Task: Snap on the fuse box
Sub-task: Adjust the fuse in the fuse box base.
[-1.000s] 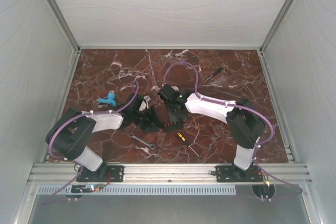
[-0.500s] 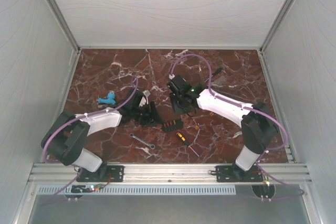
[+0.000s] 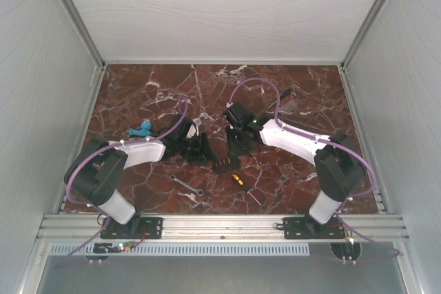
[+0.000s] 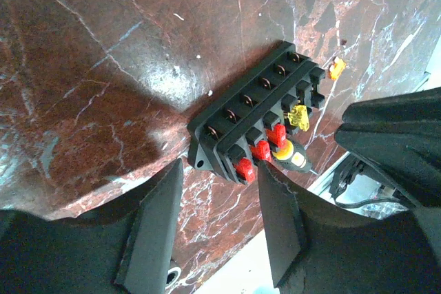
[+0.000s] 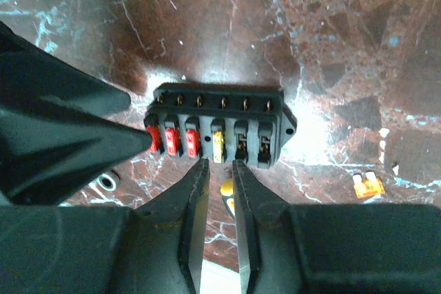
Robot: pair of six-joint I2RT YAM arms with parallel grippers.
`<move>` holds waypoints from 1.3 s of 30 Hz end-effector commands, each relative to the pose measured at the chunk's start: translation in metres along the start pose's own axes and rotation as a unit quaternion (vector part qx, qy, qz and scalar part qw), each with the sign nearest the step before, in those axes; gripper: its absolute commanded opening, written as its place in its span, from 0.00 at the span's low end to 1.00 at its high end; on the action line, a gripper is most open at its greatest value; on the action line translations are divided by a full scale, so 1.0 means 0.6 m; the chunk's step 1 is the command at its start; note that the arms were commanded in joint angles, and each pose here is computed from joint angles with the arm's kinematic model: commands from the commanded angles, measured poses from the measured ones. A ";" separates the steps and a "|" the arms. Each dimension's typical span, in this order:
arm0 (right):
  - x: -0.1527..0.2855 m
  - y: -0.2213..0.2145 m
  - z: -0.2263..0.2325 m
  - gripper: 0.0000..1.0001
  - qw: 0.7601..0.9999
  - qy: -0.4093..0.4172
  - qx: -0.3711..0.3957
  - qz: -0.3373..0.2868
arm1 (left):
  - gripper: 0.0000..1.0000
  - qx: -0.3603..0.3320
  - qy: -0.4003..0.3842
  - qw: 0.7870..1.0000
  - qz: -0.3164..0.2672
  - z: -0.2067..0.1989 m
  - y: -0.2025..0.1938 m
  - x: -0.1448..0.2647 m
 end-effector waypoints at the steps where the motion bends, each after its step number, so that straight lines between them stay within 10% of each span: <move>1: -0.009 0.025 0.006 0.17 1.000 0.000 -0.003 -0.001 | 0.48 -0.018 -0.025 0.999 0.007 -0.020 0.002 -0.003; 39: -0.086 -0.004 0.014 0.00 0.986 -0.086 0.072 0.123 | 0.46 0.011 -0.018 0.999 0.037 0.013 -0.026 -0.021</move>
Point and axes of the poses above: each gripper's point midway between its finger pads, its own x axis back along the fingers, its own z axis along the line the jaws close on, y = z × x, the point moved 7 cm from there along x, back along the fingers, and after that the axes turned 14 degrees about x, right-handed, at the moved point
